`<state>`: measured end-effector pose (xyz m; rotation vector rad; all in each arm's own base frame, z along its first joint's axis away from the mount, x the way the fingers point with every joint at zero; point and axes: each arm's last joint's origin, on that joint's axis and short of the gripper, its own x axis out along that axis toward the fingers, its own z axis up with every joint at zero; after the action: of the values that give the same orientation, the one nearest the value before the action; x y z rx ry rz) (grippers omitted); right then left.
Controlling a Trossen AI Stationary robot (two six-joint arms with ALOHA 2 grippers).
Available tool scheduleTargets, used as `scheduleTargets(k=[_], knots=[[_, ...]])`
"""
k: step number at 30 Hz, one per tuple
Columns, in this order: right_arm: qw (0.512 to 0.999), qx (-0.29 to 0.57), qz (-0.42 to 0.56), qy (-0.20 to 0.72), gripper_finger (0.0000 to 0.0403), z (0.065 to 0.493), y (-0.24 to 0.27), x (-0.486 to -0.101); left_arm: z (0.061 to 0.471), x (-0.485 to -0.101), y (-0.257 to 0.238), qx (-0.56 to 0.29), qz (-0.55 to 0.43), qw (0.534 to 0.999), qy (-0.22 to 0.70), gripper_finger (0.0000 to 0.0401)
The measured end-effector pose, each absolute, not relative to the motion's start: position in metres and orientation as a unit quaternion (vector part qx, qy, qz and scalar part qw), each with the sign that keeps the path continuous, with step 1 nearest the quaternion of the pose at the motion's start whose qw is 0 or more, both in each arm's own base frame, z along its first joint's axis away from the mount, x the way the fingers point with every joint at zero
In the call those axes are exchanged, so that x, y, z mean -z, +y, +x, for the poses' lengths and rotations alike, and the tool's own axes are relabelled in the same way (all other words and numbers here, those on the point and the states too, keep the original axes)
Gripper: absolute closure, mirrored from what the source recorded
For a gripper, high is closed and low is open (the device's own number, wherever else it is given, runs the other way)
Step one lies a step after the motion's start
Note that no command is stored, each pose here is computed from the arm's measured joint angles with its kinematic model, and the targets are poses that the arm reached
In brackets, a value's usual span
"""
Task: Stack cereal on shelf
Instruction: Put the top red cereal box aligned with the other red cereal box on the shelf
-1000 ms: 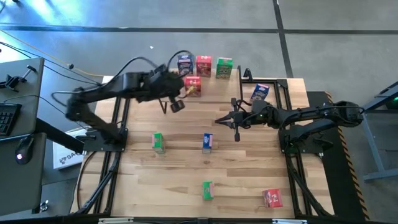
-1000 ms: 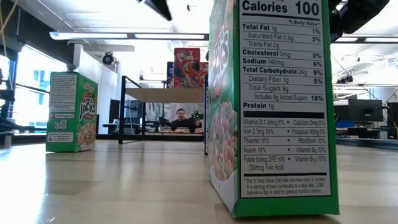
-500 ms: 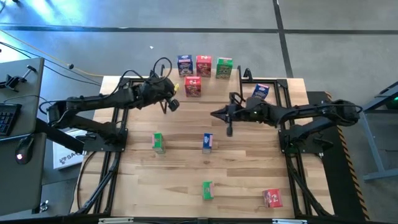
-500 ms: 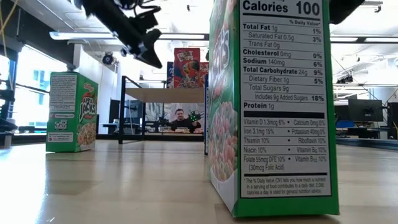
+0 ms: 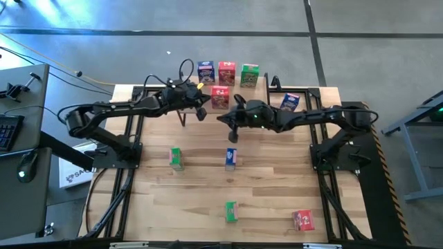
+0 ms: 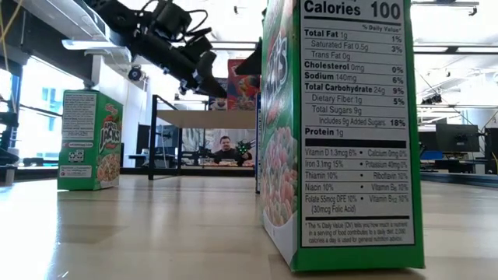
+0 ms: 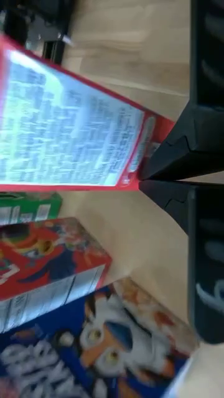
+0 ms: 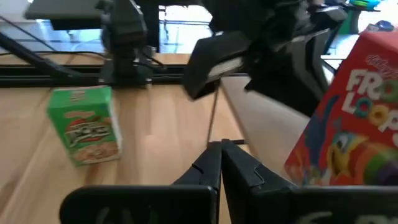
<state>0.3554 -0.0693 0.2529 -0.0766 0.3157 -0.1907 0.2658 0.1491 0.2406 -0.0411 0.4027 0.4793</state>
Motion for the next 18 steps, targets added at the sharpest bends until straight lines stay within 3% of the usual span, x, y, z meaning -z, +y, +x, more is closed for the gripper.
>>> scheduleTargets(k=[18], knots=[[0.975,0.161,-0.007,0.154,0.0403,0.35,-0.114,-0.252,0.27,-0.244,0.16,-0.215,-0.015,0.966,0.146,0.0401]])
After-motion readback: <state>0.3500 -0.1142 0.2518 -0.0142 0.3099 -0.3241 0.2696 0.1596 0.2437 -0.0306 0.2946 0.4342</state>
